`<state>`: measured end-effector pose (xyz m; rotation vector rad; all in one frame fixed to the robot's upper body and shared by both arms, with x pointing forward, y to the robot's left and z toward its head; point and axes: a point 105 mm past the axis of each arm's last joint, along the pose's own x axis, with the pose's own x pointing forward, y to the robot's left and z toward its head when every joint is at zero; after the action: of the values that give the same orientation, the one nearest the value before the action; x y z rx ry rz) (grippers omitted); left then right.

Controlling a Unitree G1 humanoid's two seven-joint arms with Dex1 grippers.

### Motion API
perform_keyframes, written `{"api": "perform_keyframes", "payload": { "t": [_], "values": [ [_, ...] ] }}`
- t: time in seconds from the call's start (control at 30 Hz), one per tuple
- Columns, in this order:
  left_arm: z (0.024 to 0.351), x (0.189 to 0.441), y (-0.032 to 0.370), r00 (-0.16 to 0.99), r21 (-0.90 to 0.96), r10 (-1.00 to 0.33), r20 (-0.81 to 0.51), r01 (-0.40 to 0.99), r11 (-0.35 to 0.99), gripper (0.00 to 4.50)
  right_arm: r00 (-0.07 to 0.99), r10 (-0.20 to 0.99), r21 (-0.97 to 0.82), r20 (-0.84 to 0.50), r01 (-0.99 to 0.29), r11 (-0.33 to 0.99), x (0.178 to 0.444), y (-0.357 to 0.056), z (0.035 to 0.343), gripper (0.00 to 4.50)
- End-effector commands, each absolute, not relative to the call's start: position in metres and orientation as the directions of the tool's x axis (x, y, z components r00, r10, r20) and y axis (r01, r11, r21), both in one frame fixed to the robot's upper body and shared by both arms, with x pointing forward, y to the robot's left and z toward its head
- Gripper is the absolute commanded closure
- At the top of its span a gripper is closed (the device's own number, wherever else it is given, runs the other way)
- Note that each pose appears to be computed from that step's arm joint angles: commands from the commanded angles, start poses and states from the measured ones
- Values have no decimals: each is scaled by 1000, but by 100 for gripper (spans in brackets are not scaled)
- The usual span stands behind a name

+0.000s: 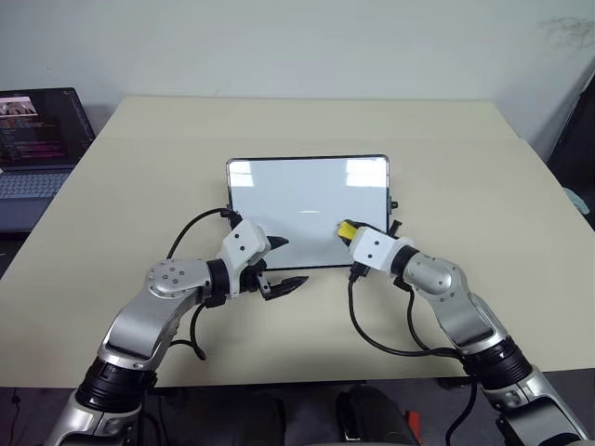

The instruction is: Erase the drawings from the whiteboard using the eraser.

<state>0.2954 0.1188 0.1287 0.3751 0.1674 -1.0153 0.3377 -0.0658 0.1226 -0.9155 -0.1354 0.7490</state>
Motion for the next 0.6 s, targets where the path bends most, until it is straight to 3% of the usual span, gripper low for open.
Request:
{"api": "perform_keyframes", "payload": {
  "t": [0.03, 0.37, 0.5, 0.6],
  "values": [
    [140, 295, 119, 533, 255, -800, -275, 843, 474, 0, 748, 616, -774, -247, -535, 339, 338, -71, 113, 352],
    [139, 293, 119, 536, 245, -798, -275, 842, 481, 0, 841, 540, -795, -10, -335, 506, 359, -77, 159, 352],
    [139, 292, 119, 536, 241, -798, -275, 842, 483, 0, 838, 545, -793, -31, -352, 497, 359, -76, 155, 352],
    [139, 292, 120, 539, 239, -796, -275, 840, 487, 0, 791, 606, -766, -87, -442, 467, 350, -65, 144, 352]
  ]
}}
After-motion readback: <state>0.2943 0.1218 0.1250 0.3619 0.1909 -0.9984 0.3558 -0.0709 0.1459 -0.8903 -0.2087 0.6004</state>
